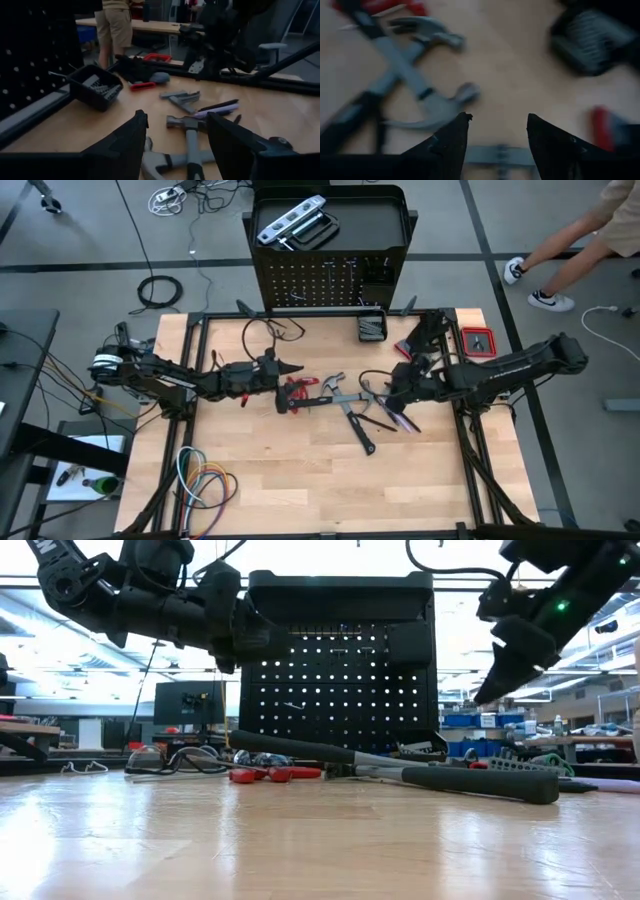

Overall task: Hang tools onto peg board
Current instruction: Remove the terminal block from the bottom basket of the peg board

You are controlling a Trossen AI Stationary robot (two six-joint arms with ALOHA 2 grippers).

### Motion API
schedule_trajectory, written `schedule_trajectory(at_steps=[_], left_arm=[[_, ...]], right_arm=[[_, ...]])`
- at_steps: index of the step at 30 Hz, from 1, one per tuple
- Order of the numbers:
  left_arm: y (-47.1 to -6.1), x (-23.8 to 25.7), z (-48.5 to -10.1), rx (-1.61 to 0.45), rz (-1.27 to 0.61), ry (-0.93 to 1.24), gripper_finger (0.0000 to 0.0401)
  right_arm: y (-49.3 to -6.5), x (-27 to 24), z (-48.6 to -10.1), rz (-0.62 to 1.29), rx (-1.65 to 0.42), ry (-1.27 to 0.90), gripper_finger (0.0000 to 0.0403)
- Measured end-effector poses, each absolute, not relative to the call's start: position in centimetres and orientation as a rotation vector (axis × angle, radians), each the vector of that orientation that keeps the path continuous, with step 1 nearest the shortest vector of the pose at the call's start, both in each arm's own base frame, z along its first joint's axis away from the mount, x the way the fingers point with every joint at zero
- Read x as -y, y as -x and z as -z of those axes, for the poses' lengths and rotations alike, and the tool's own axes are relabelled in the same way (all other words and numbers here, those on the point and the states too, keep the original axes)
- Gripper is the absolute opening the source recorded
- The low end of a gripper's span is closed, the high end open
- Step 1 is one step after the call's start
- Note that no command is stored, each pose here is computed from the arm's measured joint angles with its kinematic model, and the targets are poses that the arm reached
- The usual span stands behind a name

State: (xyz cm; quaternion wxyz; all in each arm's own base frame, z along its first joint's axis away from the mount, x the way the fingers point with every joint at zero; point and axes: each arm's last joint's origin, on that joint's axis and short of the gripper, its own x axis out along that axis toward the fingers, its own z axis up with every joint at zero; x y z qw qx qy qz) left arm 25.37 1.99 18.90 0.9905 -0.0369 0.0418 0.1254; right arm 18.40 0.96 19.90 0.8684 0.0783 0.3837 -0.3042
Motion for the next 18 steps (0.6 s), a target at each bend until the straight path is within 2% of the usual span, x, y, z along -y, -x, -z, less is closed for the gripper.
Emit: schedule_trajectory(at_steps=[5, 8, 15, 18], left_arm=[[-25.4, -1.9, -18.9, -0.072, -0.229, 0.163, 0.0206], [-25.4, -2.0, -19.6, -0.002, -0.238, 0.19, 0.0206], [-26.5, -3.0, -21.5, 0.297, -0.473, 0.187, 0.0206], [-28.2, -3.8, -20.8, 0.29, -0.544, 0.114, 0.0206]], right_arm=[[-19.8, -1.4, -19.1, 0.541, -0.719, -0.279, 0.02], [-20.4, -1.3, -18.5, 0.532, -0.682, -0.23, 0.0194], [-21.1, 1.0, -17.0, 0.734, -0.72, -0.038, 0.0174], [-21.7, 3.0, -16.9, 0.75, -0.744, -0.034, 0.0166]])
